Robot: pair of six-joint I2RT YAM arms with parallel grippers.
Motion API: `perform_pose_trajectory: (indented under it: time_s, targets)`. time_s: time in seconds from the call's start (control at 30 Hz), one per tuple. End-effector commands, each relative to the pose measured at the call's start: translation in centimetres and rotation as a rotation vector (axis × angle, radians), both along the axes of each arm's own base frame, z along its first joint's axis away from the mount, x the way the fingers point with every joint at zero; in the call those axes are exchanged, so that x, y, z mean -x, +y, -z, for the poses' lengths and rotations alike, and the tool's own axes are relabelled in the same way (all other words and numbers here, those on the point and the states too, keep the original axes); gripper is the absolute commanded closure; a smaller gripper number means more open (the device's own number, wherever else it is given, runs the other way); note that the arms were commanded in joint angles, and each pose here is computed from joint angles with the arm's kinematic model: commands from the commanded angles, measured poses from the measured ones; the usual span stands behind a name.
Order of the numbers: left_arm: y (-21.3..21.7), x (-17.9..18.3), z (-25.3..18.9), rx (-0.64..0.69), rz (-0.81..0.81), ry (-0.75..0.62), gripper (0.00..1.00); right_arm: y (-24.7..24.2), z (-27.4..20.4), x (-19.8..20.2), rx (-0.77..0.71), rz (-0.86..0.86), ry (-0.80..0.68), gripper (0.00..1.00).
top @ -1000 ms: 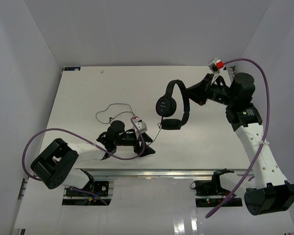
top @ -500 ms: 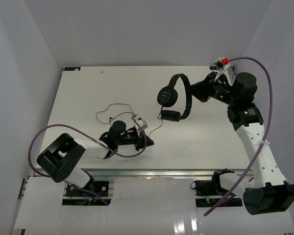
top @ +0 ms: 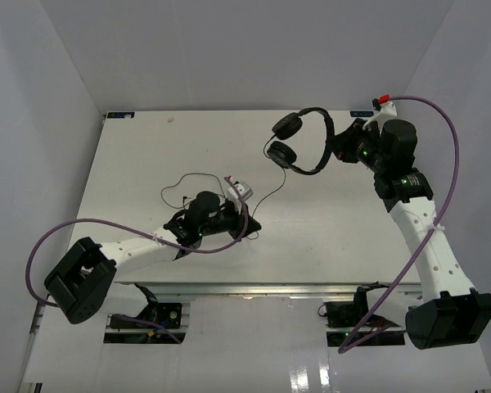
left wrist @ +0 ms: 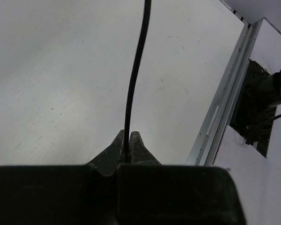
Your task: Wrap the headphones
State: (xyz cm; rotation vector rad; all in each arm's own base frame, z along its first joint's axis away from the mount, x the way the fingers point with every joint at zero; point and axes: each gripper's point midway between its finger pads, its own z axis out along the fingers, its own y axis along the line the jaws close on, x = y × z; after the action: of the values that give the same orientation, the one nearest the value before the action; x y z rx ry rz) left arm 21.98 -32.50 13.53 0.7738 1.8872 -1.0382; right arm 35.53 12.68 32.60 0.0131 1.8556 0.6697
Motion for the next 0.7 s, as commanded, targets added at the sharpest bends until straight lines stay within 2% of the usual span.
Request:
perform_pose_trajectory:
  time_s: [0.0,0.1,0.3,0.53,0.67]
  targets:
    - [-1.5,0.6,1.1,-0.144,-0.026,0.082,1.00,-3.2,-0.9,-2.5,0.035,0.252,-0.013,0.92]
    - [-2.2,1.1,2.6,-0.263,-0.010,0.114,1.00,-3.6,0.5,-3.3,0.090,0.309,-0.008,0.92]
    - [-4.2,1.3,0.7,-0.397,0.042,0.067,1.00,-4.1,5.2,-4.7,0.258,0.367,0.007,0.92]
    - [-2.5,0.0,-2.7,-0.544,0.030,-0.030,1.00,-3.3,10.6,-4.4,0.389,0.293,0.028,0.92]
    - [-1.7,-1.1,-4.7,-0.603,0.008,-0.089,1.00,-1.9,11.9,-3.7,0.427,0.224,0.002,0.92]
